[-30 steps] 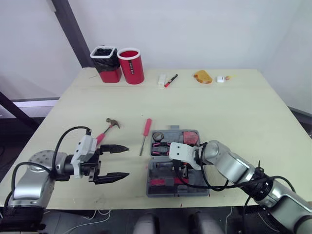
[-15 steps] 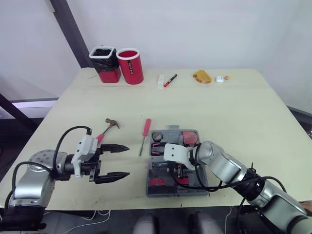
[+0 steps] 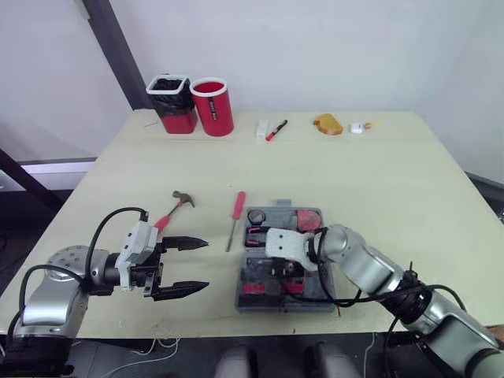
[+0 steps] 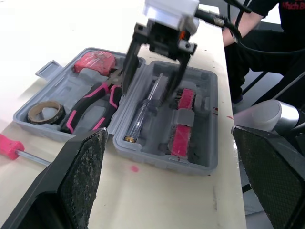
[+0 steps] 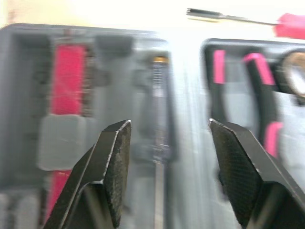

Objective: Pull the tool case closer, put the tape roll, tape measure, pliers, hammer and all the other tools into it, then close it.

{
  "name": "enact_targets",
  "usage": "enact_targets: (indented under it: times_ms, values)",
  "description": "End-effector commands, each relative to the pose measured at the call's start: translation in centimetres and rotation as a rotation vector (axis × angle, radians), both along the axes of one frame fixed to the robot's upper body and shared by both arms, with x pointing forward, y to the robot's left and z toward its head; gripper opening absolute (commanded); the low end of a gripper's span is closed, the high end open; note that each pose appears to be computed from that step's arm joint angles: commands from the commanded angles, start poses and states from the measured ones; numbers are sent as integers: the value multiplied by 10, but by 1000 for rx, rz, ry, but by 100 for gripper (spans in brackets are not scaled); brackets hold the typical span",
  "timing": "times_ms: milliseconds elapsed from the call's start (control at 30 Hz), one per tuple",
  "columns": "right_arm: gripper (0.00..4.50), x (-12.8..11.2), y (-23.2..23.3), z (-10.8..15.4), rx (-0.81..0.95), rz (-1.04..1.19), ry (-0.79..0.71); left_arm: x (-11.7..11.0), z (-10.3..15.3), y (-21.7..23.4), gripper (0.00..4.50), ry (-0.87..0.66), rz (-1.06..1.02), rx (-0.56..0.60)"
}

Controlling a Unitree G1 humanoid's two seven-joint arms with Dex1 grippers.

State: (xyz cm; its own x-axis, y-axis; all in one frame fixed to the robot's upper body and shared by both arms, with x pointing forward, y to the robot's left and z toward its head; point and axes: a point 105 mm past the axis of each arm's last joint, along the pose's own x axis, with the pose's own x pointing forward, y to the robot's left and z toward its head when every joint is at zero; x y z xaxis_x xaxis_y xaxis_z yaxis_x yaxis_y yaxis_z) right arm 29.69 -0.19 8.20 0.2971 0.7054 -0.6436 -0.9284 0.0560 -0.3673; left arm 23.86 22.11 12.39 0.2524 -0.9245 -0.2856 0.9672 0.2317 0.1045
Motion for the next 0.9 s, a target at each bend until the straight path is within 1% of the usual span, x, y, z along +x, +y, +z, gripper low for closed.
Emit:
enact_targets:
  times_ms: [33,167,200,267,333,400,500,900]
  values:
    - [282,0,0,17,44,19,-48,-2,3,-2,450,-29,-16,4]
    - [282,-5,-1,17,96,56,-51,-1,2,-1,450,-28,-16,2]
    - [259,-6,0,17,121,63,-52,-1,2,-1,450,-28,-16,2]
    - [205,-6,0,15,151,63,-49,-1,1,-1,450,-29,-16,1]
    - [113,-7,1,14,184,65,-34,-1,1,-1,450,-29,-16,1]
    - [7,-9,1,12,199,73,-23,-1,1,0,450,-29,-15,2]
    - [3,-11,2,9,215,76,-8,-1,0,2,450,-29,-14,3]
    - [3,-3,-6,-16,172,36,17,-2,-2,5,450,-29,-12,6]
